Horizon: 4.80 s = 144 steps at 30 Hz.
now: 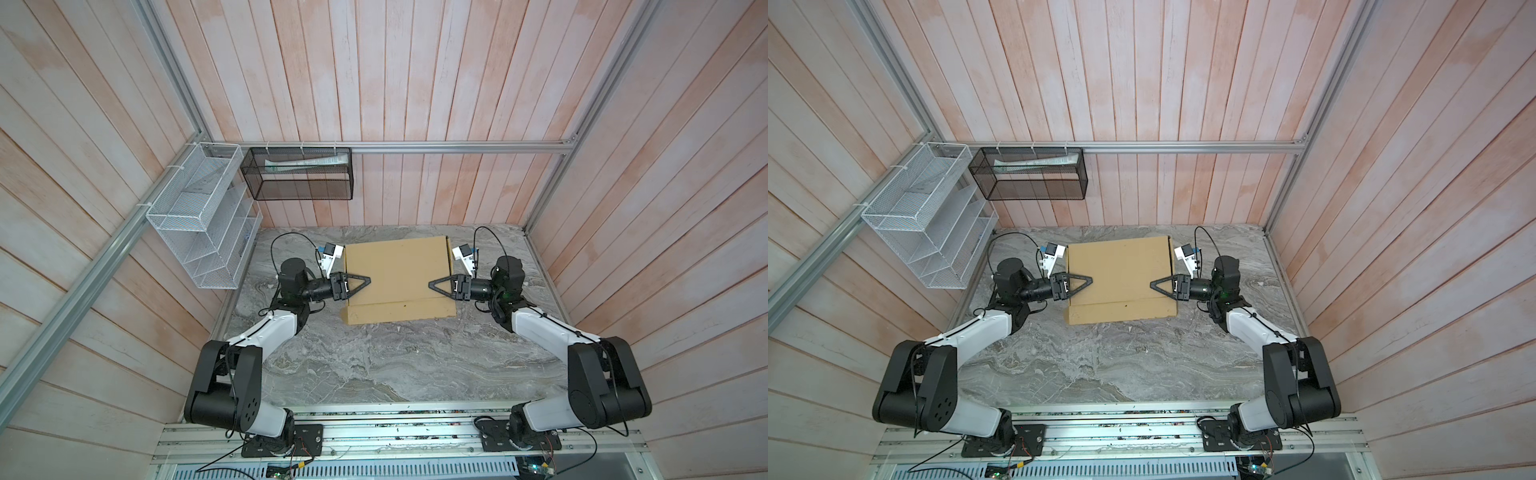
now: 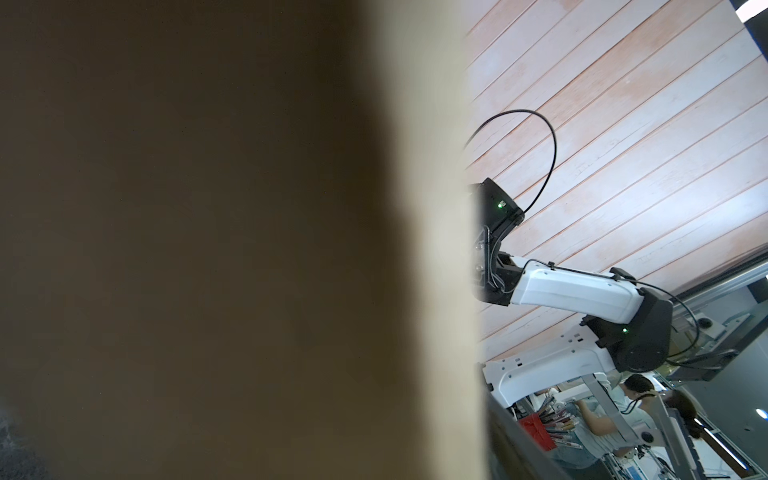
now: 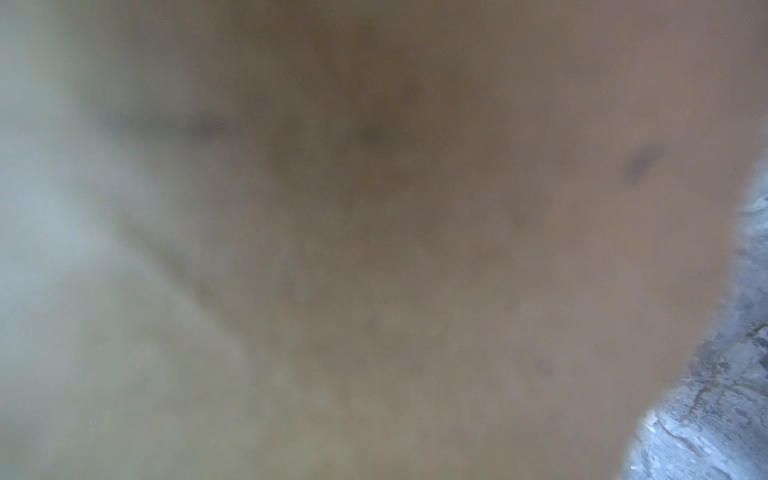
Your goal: Fold the paper box
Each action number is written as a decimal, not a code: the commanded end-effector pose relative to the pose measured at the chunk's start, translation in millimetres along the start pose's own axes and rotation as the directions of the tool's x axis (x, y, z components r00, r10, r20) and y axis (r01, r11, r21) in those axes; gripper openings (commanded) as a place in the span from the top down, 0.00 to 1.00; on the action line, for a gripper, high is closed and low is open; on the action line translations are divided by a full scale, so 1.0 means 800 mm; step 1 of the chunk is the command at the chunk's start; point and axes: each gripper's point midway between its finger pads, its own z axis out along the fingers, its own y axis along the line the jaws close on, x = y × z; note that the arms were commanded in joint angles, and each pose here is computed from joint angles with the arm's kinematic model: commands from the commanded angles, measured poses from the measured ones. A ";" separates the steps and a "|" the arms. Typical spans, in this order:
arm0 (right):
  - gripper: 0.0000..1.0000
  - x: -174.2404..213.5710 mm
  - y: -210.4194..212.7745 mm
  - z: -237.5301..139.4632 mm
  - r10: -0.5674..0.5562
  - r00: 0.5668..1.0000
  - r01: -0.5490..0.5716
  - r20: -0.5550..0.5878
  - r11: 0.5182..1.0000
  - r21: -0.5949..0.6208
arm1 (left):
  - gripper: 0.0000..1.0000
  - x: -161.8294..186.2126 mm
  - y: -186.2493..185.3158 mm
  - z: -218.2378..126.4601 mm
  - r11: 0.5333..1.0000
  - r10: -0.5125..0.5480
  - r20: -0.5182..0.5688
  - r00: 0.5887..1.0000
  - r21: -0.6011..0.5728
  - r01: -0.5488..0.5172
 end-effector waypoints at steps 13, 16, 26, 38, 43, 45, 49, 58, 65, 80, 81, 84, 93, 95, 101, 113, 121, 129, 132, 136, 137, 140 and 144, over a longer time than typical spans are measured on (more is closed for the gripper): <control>0.61 -0.027 -0.007 0.008 -0.032 0.999 0.032 0.012 0.999 0.000 | 0.38 0.009 -0.059 0.006 0.987 0.097 -0.049 0.994 0.132 -0.090; 0.61 -0.029 -0.007 0.007 -0.031 0.999 0.031 0.018 1.000 0.004 | 0.35 0.005 -0.063 0.006 0.986 0.099 -0.036 0.994 0.138 -0.093; 0.61 -0.027 -0.008 0.019 -0.029 0.999 0.029 0.016 1.000 0.005 | 0.27 0.000 -0.073 0.013 0.983 0.099 -0.022 0.995 0.159 -0.094; 0.61 -0.028 -0.009 0.032 -0.028 1.000 0.028 0.007 1.000 -0.006 | 0.42 -0.003 -0.070 0.019 0.984 0.076 -0.019 0.997 0.165 -0.072; 0.61 -0.028 -0.010 0.036 -0.028 1.000 0.028 0.005 1.000 -0.008 | 0.44 -0.009 -0.070 0.020 0.984 0.076 -0.005 0.997 0.164 -0.074; 0.61 -0.027 -0.010 0.036 -0.026 1.000 0.026 0.005 1.000 -0.007 | 0.45 -0.012 -0.072 0.021 0.983 0.080 -0.001 0.997 0.164 -0.079; 0.61 -0.027 -0.009 0.037 -0.023 1.000 0.023 0.005 1.000 -0.010 | 0.47 -0.018 -0.072 0.021 0.985 0.075 0.014 0.997 0.157 -0.077; 0.42 -0.028 -0.006 0.035 -0.022 1.000 0.022 0.014 1.000 -0.010 | 0.51 -0.021 -0.071 0.021 0.987 0.058 0.033 0.998 0.146 -0.063; 0.23 -0.029 -0.001 0.027 -0.040 0.999 0.040 0.025 0.999 0.000 | 0.54 -0.031 -0.067 0.012 0.992 0.035 0.063 0.997 0.121 -0.042; 0.16 -0.037 -0.017 -0.023 -0.077 0.994 0.068 0.073 0.990 0.120 | 0.57 -0.061 -0.024 -0.028 0.993 -0.111 0.150 0.982 0.043 0.106; 0.16 -0.037 -0.017 -0.027 -0.083 0.994 0.073 0.075 0.989 0.129 | 0.57 -0.062 -0.021 -0.030 0.992 -0.127 0.155 0.980 0.040 0.122; 0.16 -0.044 -0.025 -0.042 -0.133 0.987 0.111 0.087 0.968 0.223 | 0.57 -0.065 -0.011 -0.036 0.981 -0.192 0.160 0.968 0.030 0.189; 0.18 -0.054 -0.031 -0.086 -0.446 0.893 0.344 0.056 0.758 0.554 | 0.59 -0.071 0.040 -0.053 0.876 -0.450 0.200 0.870 -0.090 0.474; 0.17 -0.047 -0.033 -0.093 -0.506 0.862 0.386 0.047 0.713 0.586 | 0.59 -0.075 0.050 -0.059 0.850 -0.493 0.220 0.842 -0.088 0.520; 0.17 -0.025 -0.046 -0.087 -0.603 0.796 0.490 -0.044 0.601 0.631 | 0.61 -0.074 0.066 -0.064 0.747 -0.633 0.240 0.736 -0.061 0.662; 0.22 0.011 -0.070 -0.046 -0.706 0.657 0.665 -0.266 0.376 0.645 | 0.64 -0.037 0.086 -0.082 0.487 -0.799 0.334 0.500 -0.130 0.864; 0.19 0.025 -0.076 -0.036 -0.761 0.590 0.708 -0.270 0.327 0.626 | 0.65 -0.025 0.081 -0.083 0.403 -0.824 0.372 0.427 -0.142 0.904; 0.20 0.037 -0.087 -0.016 -0.780 0.551 0.764 -0.298 0.329 0.555 | 0.66 0.001 0.083 -0.092 0.292 -0.858 0.384 0.342 -0.185 0.938; 0.20 0.050 -0.084 -0.008 -0.803 0.513 0.796 -0.302 0.313 0.518 | 0.67 0.014 0.080 -0.088 0.240 -0.878 0.376 0.296 -0.190 0.952; 0.20 0.066 -0.083 -0.001 -0.818 0.471 0.834 -0.331 0.290 0.470 | 0.68 0.026 0.076 -0.085 0.196 -0.894 0.367 0.258 -0.197 0.961; 0.20 0.069 -0.084 0.001 -0.820 0.464 0.840 -0.336 0.287 0.461 | 0.68 0.028 0.077 -0.086 0.185 -0.896 0.368 0.249 -0.201 0.962; 0.20 0.074 -0.084 0.003 -0.825 0.455 0.844 -0.335 0.279 0.458 | 0.69 0.029 0.074 -0.088 0.173 -0.898 0.370 0.238 -0.200 0.964; 0.20 0.084 -0.086 0.006 -0.828 0.450 0.848 -0.335 0.279 0.451 | 0.69 0.030 0.072 -0.096 0.143 -0.899 0.382 0.214 -0.207 0.968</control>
